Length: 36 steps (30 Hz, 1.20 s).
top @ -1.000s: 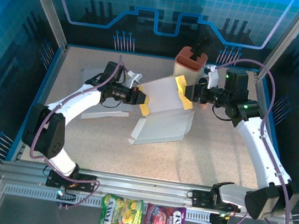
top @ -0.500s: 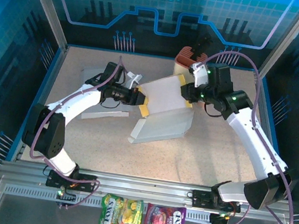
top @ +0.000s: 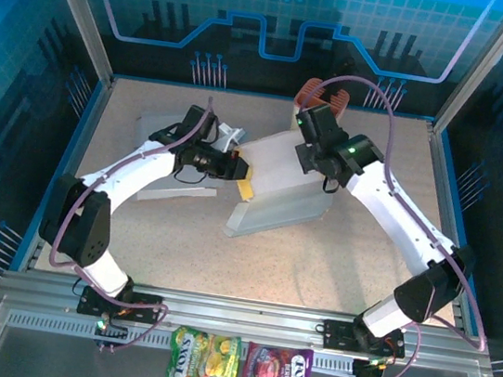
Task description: Fold the paper box
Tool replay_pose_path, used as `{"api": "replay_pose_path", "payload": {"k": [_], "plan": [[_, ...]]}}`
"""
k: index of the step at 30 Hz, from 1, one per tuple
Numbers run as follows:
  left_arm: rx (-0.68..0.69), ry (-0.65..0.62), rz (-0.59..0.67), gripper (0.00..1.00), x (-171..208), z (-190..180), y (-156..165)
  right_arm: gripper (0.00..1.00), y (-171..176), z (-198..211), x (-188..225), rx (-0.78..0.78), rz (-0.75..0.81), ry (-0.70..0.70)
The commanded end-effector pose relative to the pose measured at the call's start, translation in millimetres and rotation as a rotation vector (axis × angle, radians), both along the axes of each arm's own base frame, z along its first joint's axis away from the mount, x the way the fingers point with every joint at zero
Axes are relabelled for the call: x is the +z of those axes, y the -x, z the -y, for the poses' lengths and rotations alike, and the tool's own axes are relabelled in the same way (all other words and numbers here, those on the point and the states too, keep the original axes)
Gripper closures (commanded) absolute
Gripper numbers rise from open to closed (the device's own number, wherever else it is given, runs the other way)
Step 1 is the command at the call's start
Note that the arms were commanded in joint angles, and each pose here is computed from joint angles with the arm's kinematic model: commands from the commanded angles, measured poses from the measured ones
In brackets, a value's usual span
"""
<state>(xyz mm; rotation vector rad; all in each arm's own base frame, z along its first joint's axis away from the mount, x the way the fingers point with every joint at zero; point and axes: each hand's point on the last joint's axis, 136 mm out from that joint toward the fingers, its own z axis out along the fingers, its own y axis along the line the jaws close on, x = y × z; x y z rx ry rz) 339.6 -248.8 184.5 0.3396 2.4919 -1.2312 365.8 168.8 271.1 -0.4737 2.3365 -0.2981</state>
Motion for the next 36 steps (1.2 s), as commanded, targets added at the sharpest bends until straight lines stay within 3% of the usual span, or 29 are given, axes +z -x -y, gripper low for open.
{"api": "replay_pose_path", "payload": {"k": [1, 7, 15, 21, 29, 36], "plan": [[0.016, -0.027, 0.031, 1.00, 7.7, 3.9, -8.1, 1.00, 7.5, 14.7, -4.0, -0.071, -0.012, 0.129], [0.004, -0.040, 0.033, 1.00, 6.5, 7.2, -5.7, 0.98, 4.4, 10.1, -11.2, -0.061, -0.029, 0.139], [0.004, -0.055, 0.016, 1.00, 4.6, 9.4, -5.4, 0.97, -4.9, 31.1, -17.8, -0.144, -0.040, 0.365], [-0.002, -0.058, 0.007, 1.00, 1.7, 12.9, -4.7, 1.00, -10.0, 26.2, -18.9, -0.115, -0.023, 0.467], [0.072, -0.149, -0.010, 1.00, -20.3, 10.1, -8.2, 1.00, -0.4, 5.5, -22.7, -0.117, 0.038, 0.376], [0.209, -0.240, -0.057, 1.00, -75.4, 4.0, -4.3, 1.00, 18.8, -7.6, -59.0, -0.132, 0.050, 0.299]]}}
